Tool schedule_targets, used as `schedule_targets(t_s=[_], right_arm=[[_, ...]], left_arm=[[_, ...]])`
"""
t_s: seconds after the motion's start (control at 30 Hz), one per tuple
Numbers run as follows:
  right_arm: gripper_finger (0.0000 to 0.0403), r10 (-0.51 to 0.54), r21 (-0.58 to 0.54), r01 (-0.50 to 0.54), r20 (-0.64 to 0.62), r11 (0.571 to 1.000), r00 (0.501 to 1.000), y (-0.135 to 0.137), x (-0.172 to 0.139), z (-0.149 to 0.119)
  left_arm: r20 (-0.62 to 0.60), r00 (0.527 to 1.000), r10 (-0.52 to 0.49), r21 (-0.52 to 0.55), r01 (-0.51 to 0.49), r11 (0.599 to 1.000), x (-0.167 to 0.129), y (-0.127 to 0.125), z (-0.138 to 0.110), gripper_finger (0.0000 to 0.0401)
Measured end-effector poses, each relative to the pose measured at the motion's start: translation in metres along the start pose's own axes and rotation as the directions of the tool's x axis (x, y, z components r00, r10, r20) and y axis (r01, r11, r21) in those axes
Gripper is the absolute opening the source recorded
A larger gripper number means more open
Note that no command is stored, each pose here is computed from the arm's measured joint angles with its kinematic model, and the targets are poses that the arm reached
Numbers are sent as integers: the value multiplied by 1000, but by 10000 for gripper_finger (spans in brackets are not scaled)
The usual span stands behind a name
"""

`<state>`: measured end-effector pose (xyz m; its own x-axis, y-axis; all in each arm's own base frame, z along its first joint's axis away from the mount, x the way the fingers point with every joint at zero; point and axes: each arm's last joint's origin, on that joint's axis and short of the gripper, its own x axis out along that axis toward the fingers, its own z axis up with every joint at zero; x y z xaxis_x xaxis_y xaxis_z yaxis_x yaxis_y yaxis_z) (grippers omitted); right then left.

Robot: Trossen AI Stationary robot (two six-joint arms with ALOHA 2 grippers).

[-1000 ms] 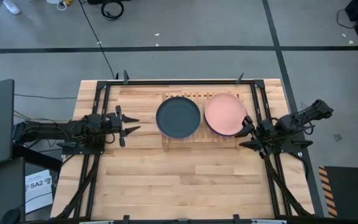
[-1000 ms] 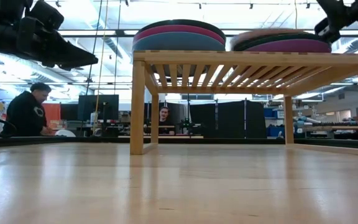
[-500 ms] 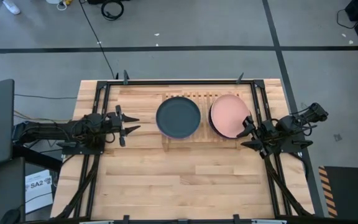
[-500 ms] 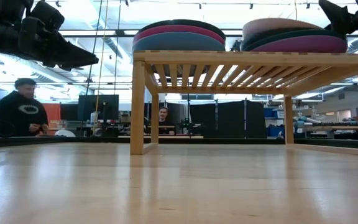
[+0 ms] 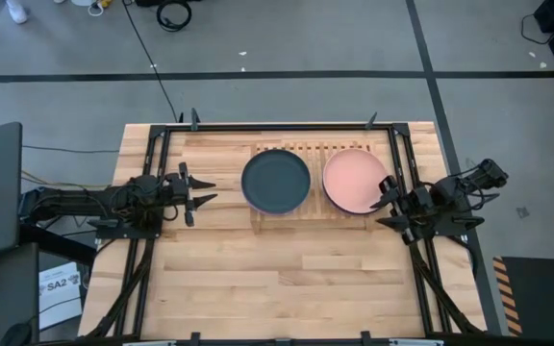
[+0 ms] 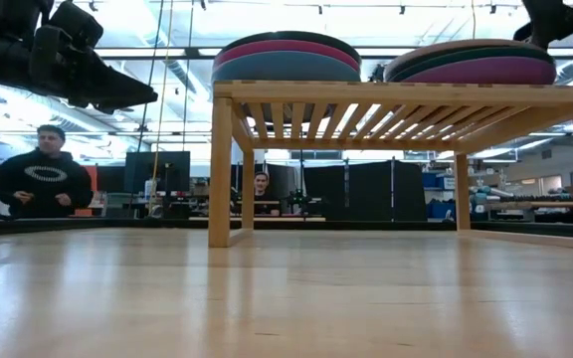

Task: Place and stack plates onto a shelf
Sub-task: Adjust the right stacked plates on the shelf

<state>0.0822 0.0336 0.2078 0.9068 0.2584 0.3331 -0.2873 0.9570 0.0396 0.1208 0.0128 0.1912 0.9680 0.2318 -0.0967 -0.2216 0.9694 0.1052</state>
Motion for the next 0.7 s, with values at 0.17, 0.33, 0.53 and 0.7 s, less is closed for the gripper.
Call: schedule_targets(t_s=[0.17, 0.33, 0.53, 0.7], right_arm=[[179, -112, -133, 106, -35, 985, 993, -5, 0, -4], [179, -182, -207, 164, -71, 965, 981, -9, 1, -7], [179, -248, -258, 224, -63, 940, 967, -16, 0, -7], [179, -291, -288, 264, -57, 921, 955, -20, 0, -7]], left_arm=[[0, 1000, 0, 0, 0, 1000, 0, 0, 0, 144], [1, 1000, 1, 0, -1, 1000, 0, 0, 0, 144], [1, 1000, 1, 0, -1, 1000, 0, 0, 0, 144], [1, 1000, 1, 0, -1, 1000, 0, 0, 0, 144]])
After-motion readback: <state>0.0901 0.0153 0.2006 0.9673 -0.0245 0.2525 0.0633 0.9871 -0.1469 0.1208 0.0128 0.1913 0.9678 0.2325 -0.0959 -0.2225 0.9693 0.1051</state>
